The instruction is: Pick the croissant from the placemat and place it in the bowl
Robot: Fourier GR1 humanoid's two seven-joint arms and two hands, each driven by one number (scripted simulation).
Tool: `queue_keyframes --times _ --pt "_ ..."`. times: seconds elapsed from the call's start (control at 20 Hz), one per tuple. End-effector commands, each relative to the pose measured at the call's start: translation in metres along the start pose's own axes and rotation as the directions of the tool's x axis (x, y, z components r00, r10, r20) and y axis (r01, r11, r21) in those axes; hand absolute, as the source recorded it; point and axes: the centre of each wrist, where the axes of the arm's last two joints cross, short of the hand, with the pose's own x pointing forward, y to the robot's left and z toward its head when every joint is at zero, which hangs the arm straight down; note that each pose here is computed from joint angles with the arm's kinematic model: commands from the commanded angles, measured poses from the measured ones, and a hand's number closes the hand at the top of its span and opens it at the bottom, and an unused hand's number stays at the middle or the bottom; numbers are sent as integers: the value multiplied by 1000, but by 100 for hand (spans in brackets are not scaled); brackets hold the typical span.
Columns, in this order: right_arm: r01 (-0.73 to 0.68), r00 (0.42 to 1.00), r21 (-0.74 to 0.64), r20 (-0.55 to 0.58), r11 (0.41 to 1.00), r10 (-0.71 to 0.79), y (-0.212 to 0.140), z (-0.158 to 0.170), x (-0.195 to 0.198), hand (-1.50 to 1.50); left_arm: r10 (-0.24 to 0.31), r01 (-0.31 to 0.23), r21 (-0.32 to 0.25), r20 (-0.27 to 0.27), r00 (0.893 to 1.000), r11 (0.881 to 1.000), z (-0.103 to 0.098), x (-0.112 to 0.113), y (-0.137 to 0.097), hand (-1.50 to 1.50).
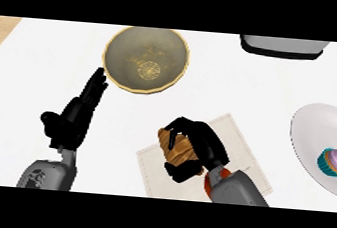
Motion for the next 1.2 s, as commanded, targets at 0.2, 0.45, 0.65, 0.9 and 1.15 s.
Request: queue_keyframes --times 0.2,0.45,0.65,0.9,1.15 --pt "107 991 -332 -40 937 -127 -7 -25 66 150 0 2 -82 25 1000 997 -9 10 -18 0" --pt "134 989 -514 121 847 -83 -15 -39 118 150 -12 15 -112 31 999 994 -13 14 -21 0" --pt "77 988 -615 152 785 22 -16 -55 146 150 7 -6 -122 11 1000 992 -18 15 -29 0" --pt "-5 990 -692 99 722 102 -36 -76 198 150 -6 8 -132 11 1000 991 -19 13 -36 0" --pt "-94 993 -744 -21 662 117 -54 -90 243 150 -3 5 -148 10 1000 989 -21 14 -42 0"
